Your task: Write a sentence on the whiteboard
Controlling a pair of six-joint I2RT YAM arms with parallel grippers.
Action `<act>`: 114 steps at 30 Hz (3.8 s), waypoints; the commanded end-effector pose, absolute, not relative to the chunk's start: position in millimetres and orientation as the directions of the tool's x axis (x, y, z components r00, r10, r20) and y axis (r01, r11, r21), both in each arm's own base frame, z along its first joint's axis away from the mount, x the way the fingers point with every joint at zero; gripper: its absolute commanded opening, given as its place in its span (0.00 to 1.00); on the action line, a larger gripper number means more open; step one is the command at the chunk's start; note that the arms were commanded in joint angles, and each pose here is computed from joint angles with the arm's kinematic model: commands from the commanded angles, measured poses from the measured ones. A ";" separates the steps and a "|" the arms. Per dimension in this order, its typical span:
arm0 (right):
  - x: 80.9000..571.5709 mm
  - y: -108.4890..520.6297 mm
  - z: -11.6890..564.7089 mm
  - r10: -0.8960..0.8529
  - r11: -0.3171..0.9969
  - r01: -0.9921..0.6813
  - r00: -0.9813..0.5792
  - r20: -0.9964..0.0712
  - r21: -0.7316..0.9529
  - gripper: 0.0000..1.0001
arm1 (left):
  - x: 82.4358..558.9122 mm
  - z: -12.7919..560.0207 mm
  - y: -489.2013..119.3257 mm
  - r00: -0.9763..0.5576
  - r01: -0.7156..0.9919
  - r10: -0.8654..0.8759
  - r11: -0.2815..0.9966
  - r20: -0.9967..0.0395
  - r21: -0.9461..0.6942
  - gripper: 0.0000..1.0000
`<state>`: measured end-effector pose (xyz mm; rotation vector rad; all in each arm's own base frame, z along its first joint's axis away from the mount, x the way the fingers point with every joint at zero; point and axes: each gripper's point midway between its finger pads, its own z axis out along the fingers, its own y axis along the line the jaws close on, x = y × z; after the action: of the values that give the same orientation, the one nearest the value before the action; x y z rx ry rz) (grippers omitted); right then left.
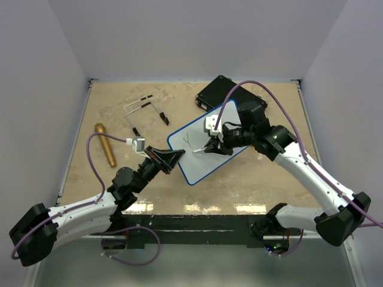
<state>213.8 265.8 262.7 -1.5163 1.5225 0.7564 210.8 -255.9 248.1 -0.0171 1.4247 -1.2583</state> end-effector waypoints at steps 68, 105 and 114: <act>221.9 258.5 285.6 -0.434 0.090 -0.973 0.154 -0.888 -0.213 0.00 | 186.1 311.5 -251.4 -0.276 0.753 -0.747 0.222 -0.604 -0.619 0.00; 225.1 246.8 263.4 -0.490 0.107 -0.978 0.105 -0.865 -0.179 0.00 | 187.6 314.6 -248.6 -0.253 0.754 -0.748 0.244 -0.614 -0.609 0.00; 219.5 258.5 269.4 -0.466 0.042 -0.986 0.125 -0.876 -0.163 0.00 | 188.1 311.6 -249.3 -0.259 0.751 -0.747 0.242 -0.612 -0.614 0.00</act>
<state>219.5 251.1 258.1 -1.5281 1.5232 0.7518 201.9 -260.7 238.5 0.0257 1.4396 -1.2985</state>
